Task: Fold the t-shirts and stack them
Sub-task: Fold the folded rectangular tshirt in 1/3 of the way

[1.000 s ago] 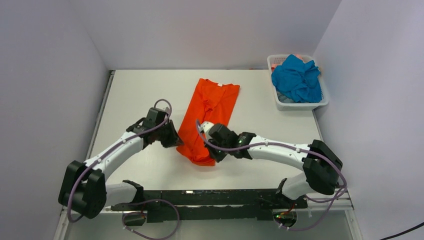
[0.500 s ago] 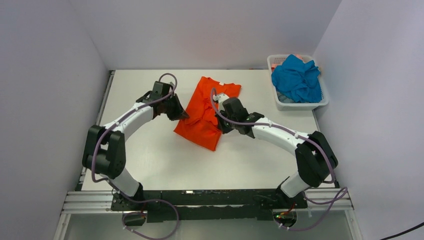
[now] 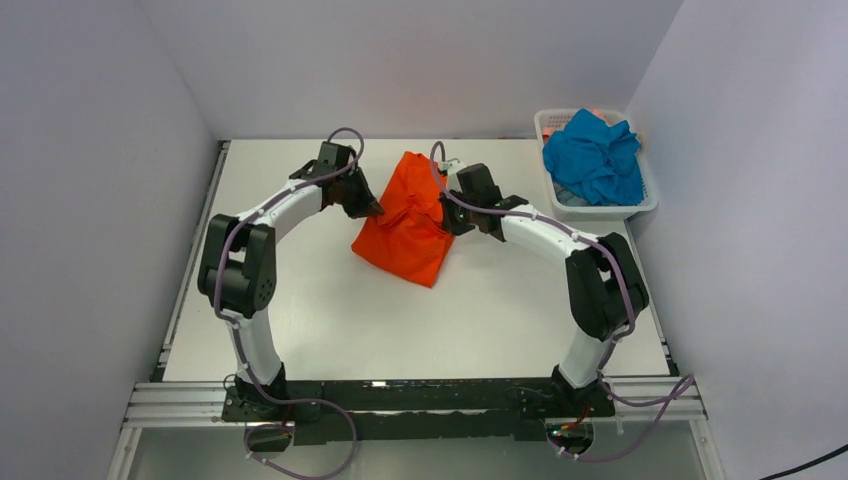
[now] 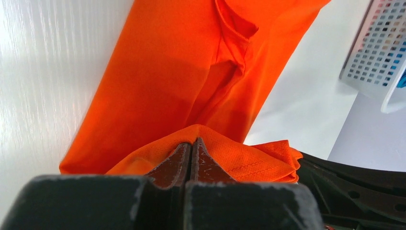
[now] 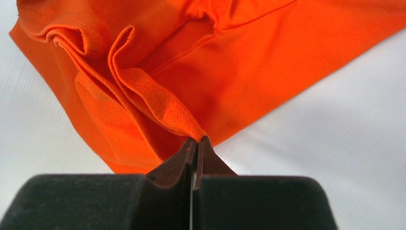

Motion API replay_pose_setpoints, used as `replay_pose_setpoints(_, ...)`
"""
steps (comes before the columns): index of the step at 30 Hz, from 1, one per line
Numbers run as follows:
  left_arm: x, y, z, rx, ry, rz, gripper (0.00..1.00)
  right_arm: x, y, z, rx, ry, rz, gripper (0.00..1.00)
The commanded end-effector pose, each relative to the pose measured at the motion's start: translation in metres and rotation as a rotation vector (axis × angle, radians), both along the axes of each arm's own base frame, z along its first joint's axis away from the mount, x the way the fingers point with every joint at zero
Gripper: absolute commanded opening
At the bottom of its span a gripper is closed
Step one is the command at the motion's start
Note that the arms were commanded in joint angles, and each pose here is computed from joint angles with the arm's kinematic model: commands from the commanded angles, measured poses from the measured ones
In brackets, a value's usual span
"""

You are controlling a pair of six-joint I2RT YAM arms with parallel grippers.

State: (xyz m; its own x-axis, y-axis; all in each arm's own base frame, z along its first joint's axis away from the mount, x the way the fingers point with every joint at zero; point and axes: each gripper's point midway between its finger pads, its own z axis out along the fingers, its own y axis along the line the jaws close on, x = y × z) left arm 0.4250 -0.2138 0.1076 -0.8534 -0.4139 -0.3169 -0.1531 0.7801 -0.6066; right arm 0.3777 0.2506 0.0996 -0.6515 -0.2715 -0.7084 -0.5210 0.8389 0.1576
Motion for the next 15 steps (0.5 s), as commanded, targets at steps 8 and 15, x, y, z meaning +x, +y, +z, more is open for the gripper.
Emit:
replay_pose_setpoints(8, 0.051, 0.010, -0.008, 0.023, -0.040, 0.036, 0.01, 0.060, 0.002, -0.011, 0.024, -0.026, -0.033, 0.00)
replay_pose_setpoints(15, 0.064, 0.008, 0.014, 0.010, -0.095, -0.025, 0.98, 0.100, -0.033, 0.014, -0.030, -0.095, -0.338, 0.75)
